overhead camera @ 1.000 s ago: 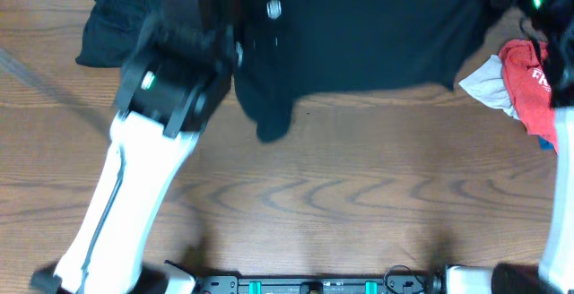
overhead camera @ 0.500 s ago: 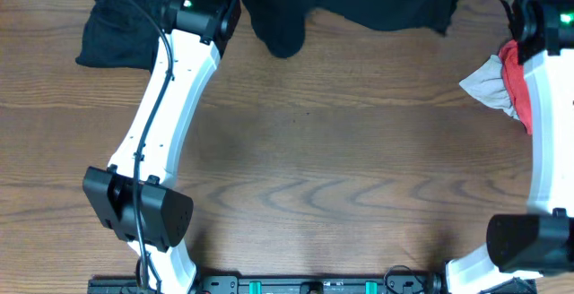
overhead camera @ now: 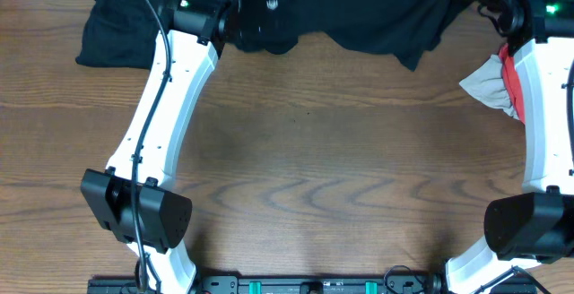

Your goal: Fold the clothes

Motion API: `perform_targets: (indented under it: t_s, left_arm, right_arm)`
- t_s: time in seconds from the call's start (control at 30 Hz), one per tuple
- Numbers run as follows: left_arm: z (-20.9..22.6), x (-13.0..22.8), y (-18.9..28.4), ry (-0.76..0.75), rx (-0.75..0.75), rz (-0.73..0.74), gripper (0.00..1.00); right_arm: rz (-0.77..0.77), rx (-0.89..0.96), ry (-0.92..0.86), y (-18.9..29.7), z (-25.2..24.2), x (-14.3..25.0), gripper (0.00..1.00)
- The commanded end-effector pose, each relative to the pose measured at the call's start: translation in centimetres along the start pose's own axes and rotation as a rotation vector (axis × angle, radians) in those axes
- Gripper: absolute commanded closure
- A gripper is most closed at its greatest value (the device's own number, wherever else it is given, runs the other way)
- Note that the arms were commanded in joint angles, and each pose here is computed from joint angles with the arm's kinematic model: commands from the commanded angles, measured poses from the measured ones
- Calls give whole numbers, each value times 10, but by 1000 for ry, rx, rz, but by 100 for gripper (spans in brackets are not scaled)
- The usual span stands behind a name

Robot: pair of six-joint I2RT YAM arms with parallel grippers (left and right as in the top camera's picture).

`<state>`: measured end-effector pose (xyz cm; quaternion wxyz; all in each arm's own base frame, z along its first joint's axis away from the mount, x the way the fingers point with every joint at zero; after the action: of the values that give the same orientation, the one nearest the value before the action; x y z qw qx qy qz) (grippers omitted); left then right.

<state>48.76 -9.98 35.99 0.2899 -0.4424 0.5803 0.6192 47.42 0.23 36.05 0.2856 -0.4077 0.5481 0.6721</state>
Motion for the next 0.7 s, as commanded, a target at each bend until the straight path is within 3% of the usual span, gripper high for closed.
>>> perform_targets:
  t_s: [0.0,0.17,0.33,0.47,0.67]
  left_arm:
    - [23,-2,15,65,-81,33,94]
    - [37,32,36,64,-146,230,94]
    - [42,62,63,39,-118,433,94]
    - [46,89,80,76,-120,618,94]
    - [63,118,99,92,-245,793,94]
  right_arm:
    - [34,60,10,4,-9,5,99]
    - [137,70,-36,8,-8,24,99]
    - [286,72,-79,18,-4,50,99]
    - [474,50,-118,31,4,83,99]
    - [739,-10,-113,57,18,123,99]
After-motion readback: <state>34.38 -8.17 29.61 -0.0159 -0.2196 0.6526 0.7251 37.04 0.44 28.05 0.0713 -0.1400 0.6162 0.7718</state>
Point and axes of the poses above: each gripper's point midway between its finger pads, its own y axis back along the fingers, its own z axis along the line the jaws close on, x = y × z, the point moved 6 cm from there along y, back along the fingers, and after that the axes turned 15 degrees about y, right-handed, at the moved point
